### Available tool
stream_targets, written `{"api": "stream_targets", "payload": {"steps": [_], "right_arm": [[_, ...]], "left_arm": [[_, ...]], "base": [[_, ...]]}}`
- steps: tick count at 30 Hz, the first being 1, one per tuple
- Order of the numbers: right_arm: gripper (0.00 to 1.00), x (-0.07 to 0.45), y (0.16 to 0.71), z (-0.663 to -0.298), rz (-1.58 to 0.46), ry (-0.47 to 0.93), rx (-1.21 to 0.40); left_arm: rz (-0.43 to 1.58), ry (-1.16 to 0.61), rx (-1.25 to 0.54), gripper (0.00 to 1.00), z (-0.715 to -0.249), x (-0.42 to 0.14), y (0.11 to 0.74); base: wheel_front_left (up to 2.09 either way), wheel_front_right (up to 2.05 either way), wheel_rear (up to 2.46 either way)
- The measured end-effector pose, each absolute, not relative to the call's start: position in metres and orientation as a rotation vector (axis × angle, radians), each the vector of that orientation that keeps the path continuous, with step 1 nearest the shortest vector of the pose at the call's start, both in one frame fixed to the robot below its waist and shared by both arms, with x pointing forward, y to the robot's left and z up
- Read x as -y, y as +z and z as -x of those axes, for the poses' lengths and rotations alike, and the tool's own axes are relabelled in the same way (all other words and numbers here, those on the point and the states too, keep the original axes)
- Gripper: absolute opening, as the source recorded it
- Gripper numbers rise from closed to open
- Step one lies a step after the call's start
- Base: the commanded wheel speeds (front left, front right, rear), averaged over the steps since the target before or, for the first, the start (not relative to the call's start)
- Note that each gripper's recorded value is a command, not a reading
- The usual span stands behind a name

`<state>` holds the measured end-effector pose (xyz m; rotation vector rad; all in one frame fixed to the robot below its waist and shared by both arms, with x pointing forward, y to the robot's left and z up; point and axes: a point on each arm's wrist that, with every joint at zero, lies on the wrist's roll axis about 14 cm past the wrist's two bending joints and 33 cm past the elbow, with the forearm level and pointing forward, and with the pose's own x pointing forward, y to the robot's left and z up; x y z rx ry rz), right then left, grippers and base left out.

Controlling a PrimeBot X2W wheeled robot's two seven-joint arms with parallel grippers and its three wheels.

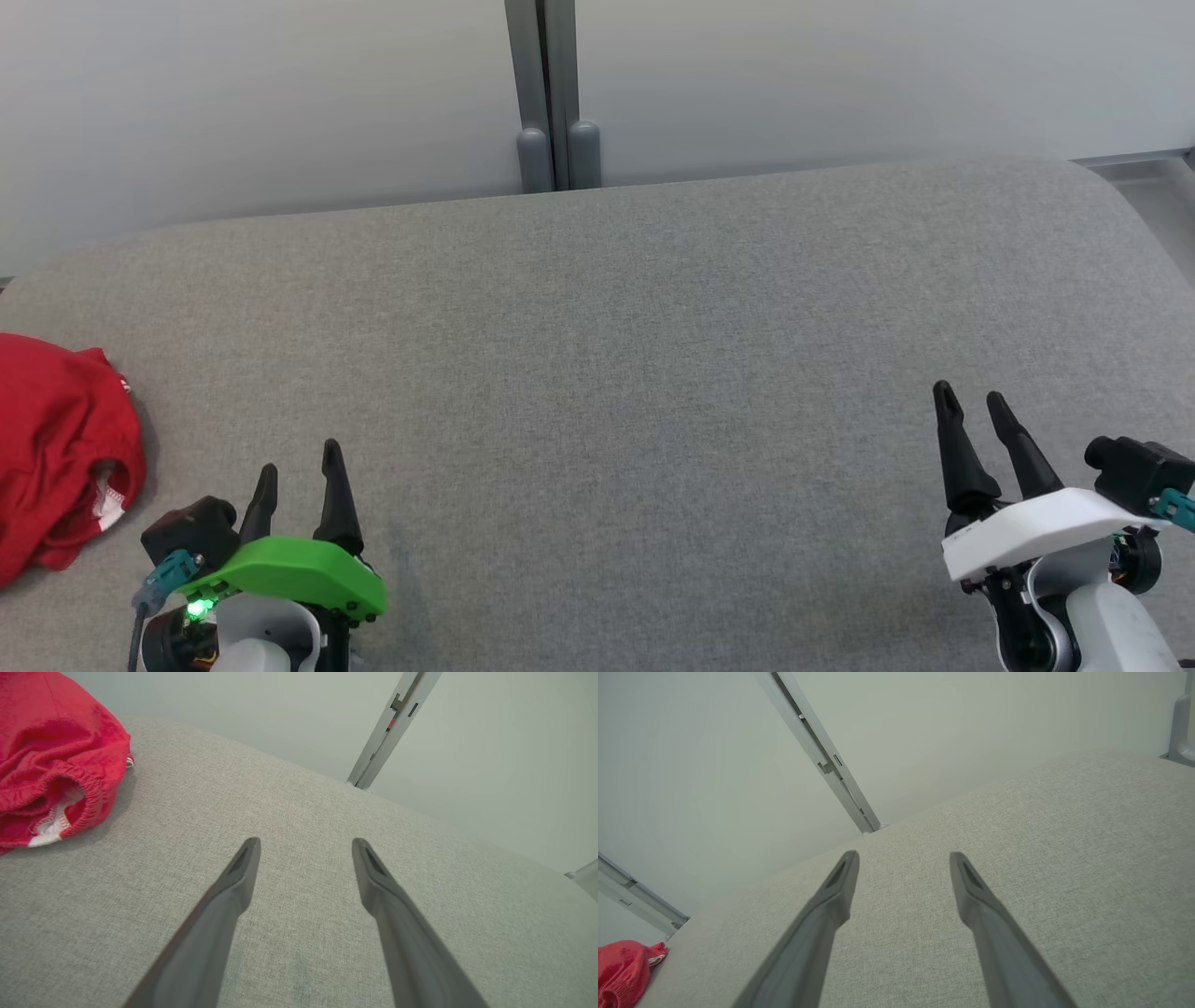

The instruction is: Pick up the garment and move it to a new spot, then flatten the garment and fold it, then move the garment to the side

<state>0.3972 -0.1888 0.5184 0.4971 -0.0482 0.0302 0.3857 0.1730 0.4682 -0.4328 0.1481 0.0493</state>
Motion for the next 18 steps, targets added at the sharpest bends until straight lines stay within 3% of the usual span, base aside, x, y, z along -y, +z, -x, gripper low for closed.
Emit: {"api": "stream_targets", "payload": {"steps": [18], "right_arm": [[1.0,0.18,0.505,-0.392,-0.323,0.043,0.024]], "left_arm": [[0.29,0.005,-0.102,1.0,-0.379,-0.168,0.472]], "base": [[0.0,0.0,0.0]]}}
